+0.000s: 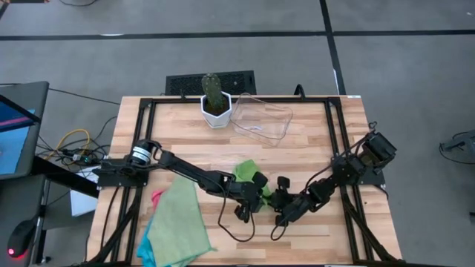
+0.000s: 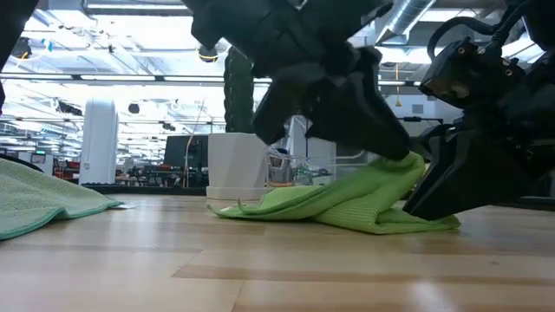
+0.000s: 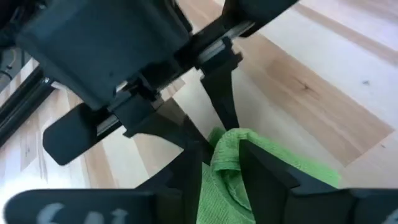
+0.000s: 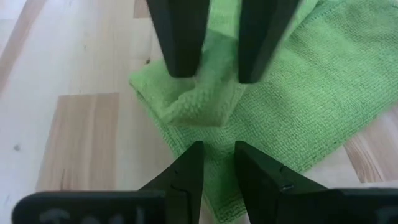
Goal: Fold microfiber towels
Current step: Fold the green towel
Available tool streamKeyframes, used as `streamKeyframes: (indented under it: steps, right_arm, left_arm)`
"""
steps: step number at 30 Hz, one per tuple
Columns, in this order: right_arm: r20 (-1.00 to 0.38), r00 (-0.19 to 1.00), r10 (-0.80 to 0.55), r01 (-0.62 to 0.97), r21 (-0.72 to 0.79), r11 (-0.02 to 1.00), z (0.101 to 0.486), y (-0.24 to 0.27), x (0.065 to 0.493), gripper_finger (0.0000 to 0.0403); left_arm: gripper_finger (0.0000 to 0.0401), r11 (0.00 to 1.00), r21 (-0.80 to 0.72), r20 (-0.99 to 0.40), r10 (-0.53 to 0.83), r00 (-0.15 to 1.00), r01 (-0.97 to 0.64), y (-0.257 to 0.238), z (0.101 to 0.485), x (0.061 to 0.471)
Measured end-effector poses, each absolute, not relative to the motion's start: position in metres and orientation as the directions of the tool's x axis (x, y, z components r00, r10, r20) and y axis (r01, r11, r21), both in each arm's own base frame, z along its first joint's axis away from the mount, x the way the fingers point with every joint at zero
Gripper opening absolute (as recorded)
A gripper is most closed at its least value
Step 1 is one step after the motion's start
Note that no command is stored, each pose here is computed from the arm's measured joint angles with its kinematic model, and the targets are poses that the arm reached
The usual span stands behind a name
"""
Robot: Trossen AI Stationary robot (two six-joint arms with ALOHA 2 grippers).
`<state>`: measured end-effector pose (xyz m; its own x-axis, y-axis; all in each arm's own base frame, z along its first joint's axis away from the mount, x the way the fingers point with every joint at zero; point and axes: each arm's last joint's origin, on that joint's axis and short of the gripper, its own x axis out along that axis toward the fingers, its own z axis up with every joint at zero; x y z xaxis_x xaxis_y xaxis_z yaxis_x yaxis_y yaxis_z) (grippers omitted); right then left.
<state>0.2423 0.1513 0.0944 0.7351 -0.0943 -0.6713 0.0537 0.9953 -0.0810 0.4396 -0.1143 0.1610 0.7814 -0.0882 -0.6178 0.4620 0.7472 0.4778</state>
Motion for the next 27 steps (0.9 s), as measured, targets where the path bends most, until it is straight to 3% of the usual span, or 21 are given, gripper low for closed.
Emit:
streamKeyframes:
  steps: [6,13,21,24,27]
  right_arm:
    - [-0.672,0.735,-0.094,0.053,-0.081,0.995,0.094,0.151,0.242,0.0115]
    - [-0.672,0.734,-0.094,0.053,-0.081,0.995,0.094,0.151,0.242,0.0115]
    - [-0.674,0.733,-0.095,0.058,-0.077,0.995,0.094,0.151,0.242,0.0115]
    - [-0.673,0.734,-0.094,0.058,-0.076,0.995,0.094,0.151,0.242,0.0115]
    - [-0.672,0.735,-0.094,0.056,-0.077,0.995,0.094,0.151,0.242,0.0115]
  left_arm:
    - [0.0141,0.746,0.467,-0.620,-0.107,0.777,0.475,-0.114,0.162,0.440]
    - [0.0170,0.716,0.545,-0.698,0.099,0.709,0.436,-0.116,0.195,0.443]
    - [0.0167,0.847,0.260,-0.907,0.049,0.419,0.463,-0.111,0.243,0.406]
    - [0.0160,0.868,0.225,-0.931,0.058,0.359,0.443,-0.109,0.234,0.388]
    - [0.0155,0.852,0.238,-0.926,0.054,0.374,0.466,-0.111,0.210,0.374]
